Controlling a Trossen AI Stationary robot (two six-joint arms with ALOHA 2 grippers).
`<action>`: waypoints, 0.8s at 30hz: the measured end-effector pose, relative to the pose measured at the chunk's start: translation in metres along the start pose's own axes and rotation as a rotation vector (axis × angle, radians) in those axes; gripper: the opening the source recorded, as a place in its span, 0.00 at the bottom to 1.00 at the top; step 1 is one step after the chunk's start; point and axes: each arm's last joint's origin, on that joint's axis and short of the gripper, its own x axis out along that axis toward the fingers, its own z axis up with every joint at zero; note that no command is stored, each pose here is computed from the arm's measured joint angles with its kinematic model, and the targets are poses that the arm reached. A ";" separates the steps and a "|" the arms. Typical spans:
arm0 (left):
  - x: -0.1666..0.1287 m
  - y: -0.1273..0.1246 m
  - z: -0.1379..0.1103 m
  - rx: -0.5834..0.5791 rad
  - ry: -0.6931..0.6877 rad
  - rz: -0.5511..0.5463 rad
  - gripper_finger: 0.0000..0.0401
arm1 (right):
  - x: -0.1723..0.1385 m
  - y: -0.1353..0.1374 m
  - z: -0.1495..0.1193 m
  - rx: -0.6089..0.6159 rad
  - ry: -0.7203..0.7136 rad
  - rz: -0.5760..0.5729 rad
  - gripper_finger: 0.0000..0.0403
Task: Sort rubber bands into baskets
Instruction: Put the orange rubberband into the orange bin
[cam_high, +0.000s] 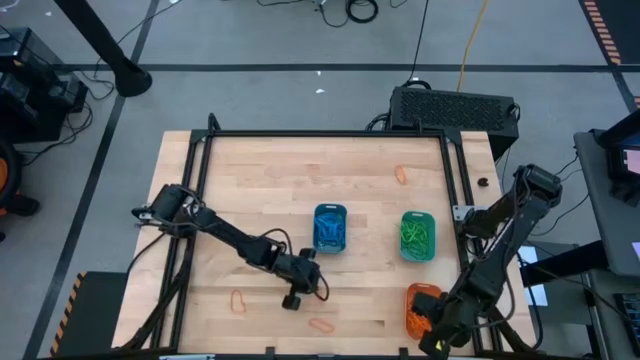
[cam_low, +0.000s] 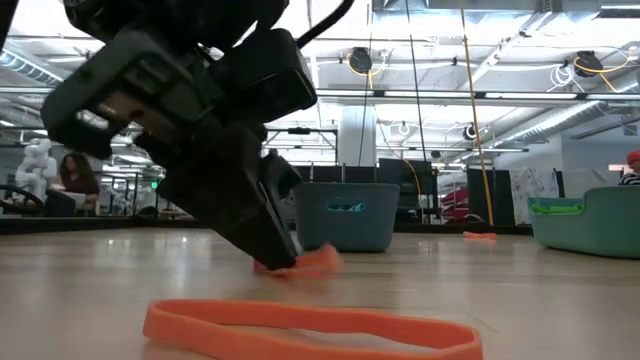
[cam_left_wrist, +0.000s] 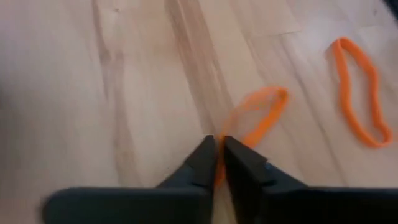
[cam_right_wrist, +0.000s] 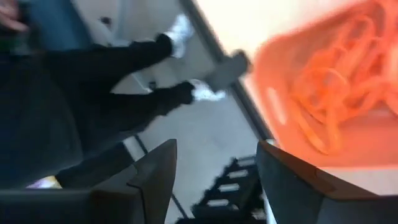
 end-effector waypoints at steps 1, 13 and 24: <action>0.000 0.000 0.000 -0.025 0.003 -0.015 0.06 | -0.002 0.002 -0.001 -0.005 -0.010 0.026 0.53; -0.046 -0.011 0.066 -0.069 -0.217 -0.064 0.01 | -0.019 0.006 0.011 -0.198 -0.404 0.080 0.49; -0.084 -0.016 0.119 -0.080 -0.421 0.034 0.01 | -0.037 0.018 0.065 -0.420 -0.808 0.031 0.49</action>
